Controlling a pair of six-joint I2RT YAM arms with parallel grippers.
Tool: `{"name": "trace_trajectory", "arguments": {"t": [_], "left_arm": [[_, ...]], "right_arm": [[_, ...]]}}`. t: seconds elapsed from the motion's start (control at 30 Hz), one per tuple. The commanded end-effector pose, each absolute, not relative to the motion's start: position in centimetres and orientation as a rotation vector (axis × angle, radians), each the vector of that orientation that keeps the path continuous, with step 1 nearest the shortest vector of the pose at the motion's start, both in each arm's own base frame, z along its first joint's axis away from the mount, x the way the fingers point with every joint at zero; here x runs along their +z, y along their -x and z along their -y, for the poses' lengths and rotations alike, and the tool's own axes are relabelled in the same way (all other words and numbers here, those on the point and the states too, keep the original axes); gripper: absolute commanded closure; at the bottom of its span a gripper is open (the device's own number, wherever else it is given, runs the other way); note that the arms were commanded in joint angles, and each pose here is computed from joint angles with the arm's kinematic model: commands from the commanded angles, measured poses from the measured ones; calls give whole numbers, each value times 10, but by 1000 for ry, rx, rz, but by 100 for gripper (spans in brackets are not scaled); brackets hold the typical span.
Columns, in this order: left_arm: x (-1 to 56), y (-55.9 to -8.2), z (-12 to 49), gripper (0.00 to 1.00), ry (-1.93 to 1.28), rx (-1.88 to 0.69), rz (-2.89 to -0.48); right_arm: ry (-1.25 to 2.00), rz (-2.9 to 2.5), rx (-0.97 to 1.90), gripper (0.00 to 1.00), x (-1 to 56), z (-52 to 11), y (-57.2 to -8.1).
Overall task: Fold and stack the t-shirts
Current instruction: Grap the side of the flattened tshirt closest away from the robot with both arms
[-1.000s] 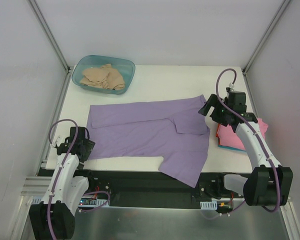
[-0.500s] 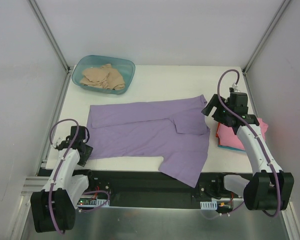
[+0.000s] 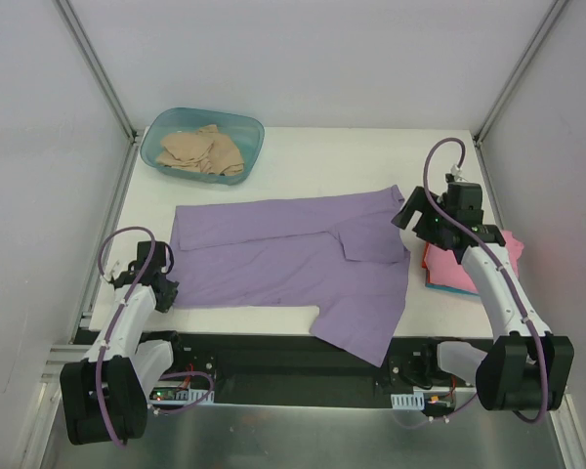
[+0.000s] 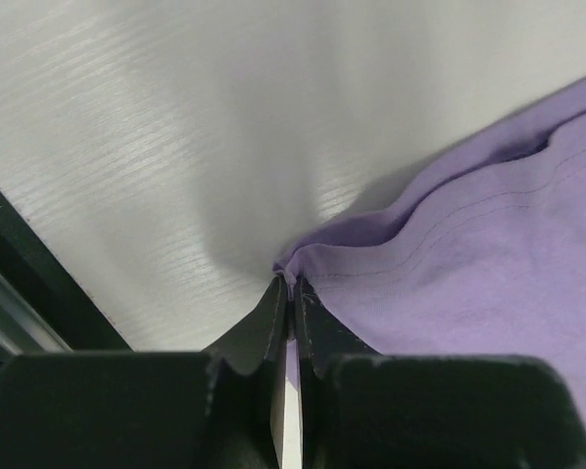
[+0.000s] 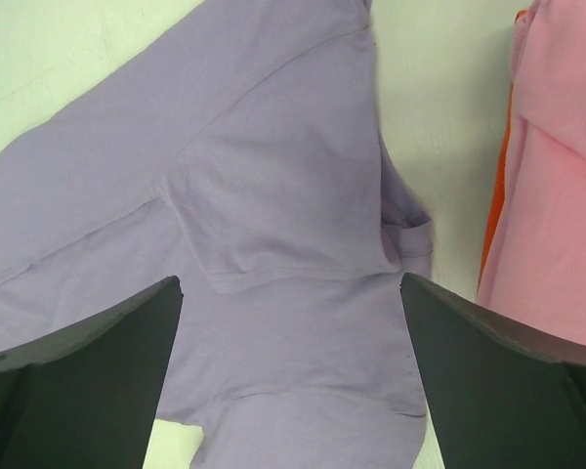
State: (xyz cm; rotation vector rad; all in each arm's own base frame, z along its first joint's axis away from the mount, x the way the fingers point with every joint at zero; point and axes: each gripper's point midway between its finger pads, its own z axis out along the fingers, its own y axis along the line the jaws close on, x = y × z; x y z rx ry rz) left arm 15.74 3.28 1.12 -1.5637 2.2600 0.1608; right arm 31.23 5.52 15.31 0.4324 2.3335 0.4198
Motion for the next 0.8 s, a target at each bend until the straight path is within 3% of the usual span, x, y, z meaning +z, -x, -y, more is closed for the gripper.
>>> {"name": "trace_trajectory", "arguments": {"t": [0.0, 0.2, 0.47, 0.6, 0.77], "left_arm": [[1, -160, -25, 100, 1553, 87, -2290], [4, -163, -24, 100, 1524, 55, -2268], [3, -163, -24, 100, 1492, 36, -2259], [3, -162, -24, 100, 1479, 35, -2259], [2, -162, -23, 100, 1468, 23, -2258]], "right_arm": [[-351, -2339, 458, 1, 157, -71, -297], [-39, -2488, 333, 3, 148, -111, -247], [303, -2834, 387, 9, 105, -143, -121], [429, -2990, 331, 20, 88, -143, -68], [321, -3168, 383, 32, 60, -148, -33]]}}
